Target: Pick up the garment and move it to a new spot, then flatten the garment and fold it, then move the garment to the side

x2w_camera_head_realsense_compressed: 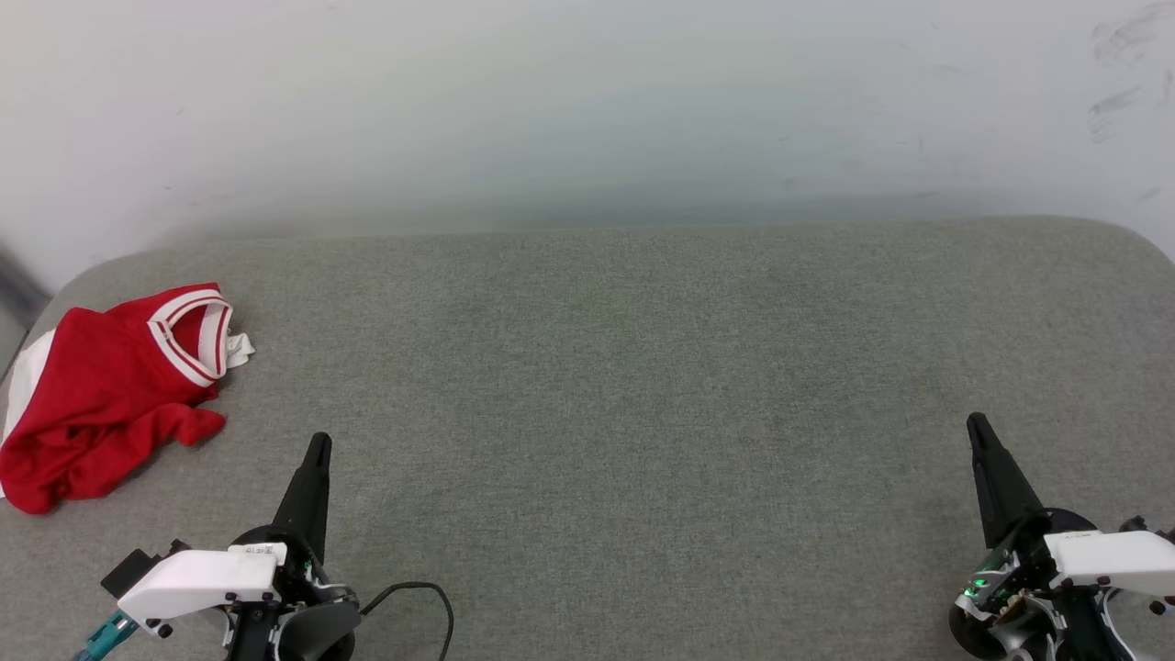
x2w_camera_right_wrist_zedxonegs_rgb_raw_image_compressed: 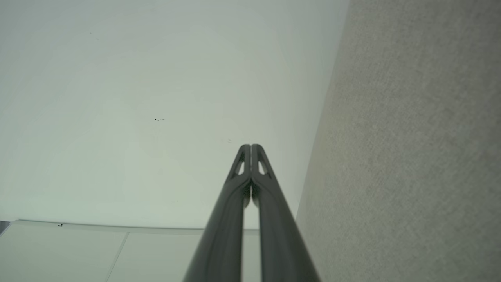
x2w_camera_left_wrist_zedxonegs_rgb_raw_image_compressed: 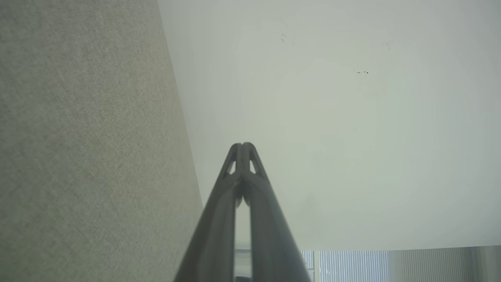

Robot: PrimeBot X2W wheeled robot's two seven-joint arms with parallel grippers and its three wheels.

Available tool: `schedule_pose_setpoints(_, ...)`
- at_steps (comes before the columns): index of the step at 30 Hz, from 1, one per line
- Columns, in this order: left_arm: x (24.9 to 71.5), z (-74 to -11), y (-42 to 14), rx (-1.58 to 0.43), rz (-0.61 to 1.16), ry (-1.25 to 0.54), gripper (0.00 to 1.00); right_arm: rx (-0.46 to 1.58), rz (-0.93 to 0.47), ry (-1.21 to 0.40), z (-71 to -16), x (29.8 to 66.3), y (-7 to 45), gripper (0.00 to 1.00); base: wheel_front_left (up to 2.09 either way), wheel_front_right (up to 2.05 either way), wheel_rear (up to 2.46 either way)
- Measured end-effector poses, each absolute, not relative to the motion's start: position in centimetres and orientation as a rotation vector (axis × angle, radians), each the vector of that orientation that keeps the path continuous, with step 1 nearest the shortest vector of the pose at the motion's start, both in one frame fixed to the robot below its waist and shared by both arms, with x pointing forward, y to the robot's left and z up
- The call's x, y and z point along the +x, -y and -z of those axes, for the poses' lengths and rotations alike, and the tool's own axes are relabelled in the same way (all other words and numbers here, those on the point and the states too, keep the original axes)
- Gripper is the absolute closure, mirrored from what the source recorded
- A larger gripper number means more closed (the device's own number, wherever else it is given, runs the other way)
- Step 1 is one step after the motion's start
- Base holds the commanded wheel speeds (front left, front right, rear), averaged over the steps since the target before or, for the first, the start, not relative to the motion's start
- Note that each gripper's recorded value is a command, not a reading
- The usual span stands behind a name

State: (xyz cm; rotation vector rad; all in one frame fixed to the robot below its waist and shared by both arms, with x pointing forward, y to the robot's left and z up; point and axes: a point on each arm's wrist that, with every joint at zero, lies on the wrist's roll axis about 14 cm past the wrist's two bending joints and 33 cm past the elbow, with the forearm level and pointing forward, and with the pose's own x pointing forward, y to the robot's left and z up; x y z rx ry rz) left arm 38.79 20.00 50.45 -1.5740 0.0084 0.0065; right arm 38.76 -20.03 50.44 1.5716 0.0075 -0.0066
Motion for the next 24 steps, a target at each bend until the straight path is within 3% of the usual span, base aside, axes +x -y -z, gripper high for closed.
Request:
schedule_pose_setpoints(14, 38.8, -50.5, -20.0, -1.574, -0.007, -0.008, 1.00, 1.572, 0.007, -0.007, -50.4, 38.8, 20.0, 1.00, 0.00, 0.00, 0.00)
schedule_pose_setpoints(15, 38.7, -50.3, -20.0, -1.575, -0.011, -0.013, 0.00, 1.572, 0.011, -0.013, -50.2, 38.7, 20.0, 0.00, 0.00, 0.00, 0.00)
schedule_pose_setpoints(24, 37.1, -47.1, -20.0, -1.573, -0.099, -0.075, 0.00, 1.567, 0.098, -0.077, -47.0, 37.0, 20.1, 0.00, 0.00, 0.00, 0.00)
